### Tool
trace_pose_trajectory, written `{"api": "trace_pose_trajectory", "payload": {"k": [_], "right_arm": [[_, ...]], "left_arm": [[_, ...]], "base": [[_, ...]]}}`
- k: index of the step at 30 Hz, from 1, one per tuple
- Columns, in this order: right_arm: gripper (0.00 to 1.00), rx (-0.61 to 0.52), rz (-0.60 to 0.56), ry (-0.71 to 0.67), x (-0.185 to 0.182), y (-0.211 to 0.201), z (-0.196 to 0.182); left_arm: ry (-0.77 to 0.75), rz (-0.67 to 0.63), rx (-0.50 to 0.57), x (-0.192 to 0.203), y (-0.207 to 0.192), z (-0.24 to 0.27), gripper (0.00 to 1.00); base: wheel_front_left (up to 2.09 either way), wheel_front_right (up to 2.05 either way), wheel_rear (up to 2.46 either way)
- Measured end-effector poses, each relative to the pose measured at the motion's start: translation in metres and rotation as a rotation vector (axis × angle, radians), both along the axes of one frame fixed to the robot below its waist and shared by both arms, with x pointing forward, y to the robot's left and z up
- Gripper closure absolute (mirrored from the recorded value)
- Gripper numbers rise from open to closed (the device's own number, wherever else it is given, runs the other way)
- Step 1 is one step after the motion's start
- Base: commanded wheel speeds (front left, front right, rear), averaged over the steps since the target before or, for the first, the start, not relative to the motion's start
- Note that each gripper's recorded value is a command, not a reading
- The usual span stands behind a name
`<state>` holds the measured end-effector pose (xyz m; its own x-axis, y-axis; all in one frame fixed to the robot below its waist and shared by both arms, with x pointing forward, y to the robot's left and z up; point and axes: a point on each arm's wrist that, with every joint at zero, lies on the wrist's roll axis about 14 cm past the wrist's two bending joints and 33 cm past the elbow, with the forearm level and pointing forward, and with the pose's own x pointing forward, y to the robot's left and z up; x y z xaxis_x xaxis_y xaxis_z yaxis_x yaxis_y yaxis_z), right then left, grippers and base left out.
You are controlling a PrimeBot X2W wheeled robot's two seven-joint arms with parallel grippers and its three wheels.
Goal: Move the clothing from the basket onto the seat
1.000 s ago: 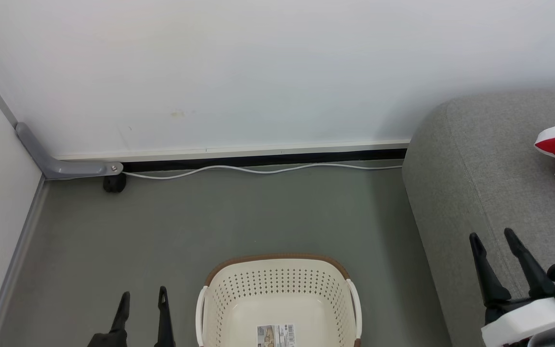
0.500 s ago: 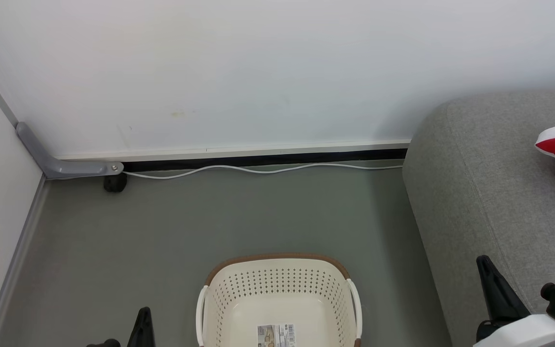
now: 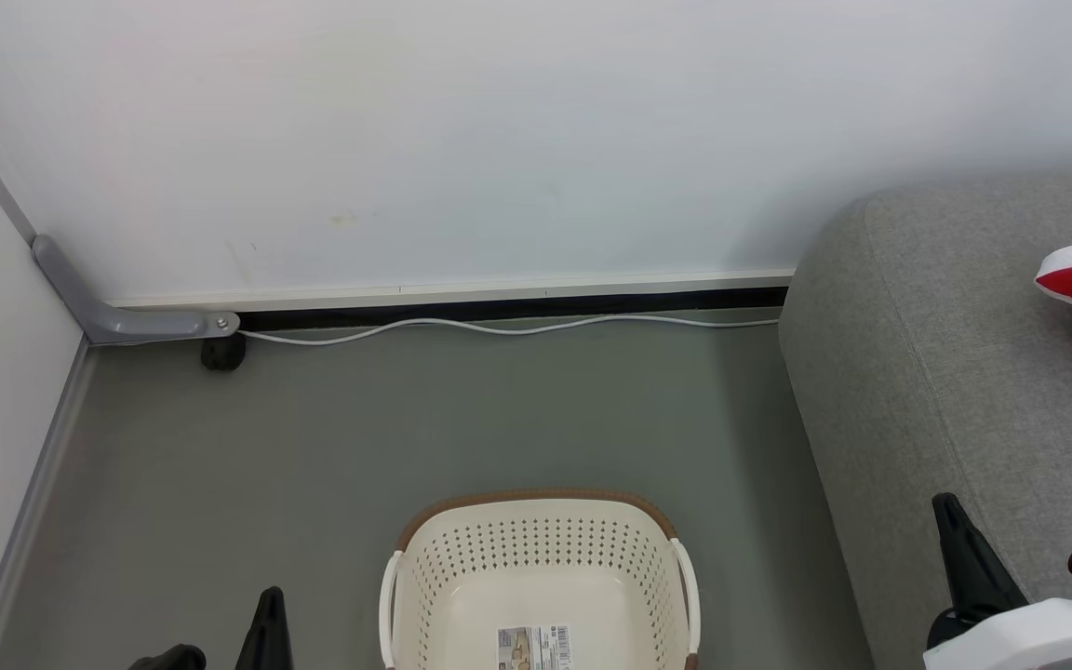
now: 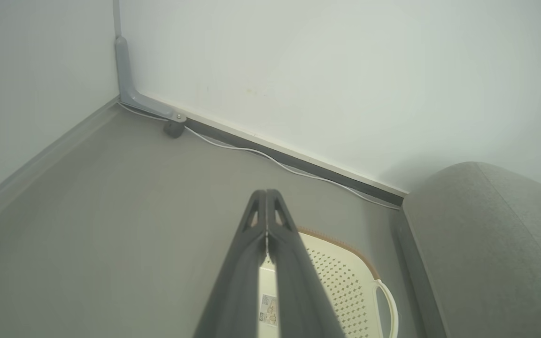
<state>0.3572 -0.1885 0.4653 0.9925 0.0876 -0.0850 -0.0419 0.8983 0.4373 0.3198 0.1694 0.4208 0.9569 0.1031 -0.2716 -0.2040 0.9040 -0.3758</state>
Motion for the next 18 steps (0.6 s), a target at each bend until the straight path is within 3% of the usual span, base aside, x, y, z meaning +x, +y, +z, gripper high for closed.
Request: {"api": "trace_pose_trajectory", "payload": {"k": [18], "right_arm": [[1.0,0.192,-0.066,0.026,0.0043,-0.0069,0.0009]], "left_arm": [[0.017,0.041,-0.208,0.0048,0.0028,-0.0021,1.0]], "base": [[0.0,0.0,0.0]]}}
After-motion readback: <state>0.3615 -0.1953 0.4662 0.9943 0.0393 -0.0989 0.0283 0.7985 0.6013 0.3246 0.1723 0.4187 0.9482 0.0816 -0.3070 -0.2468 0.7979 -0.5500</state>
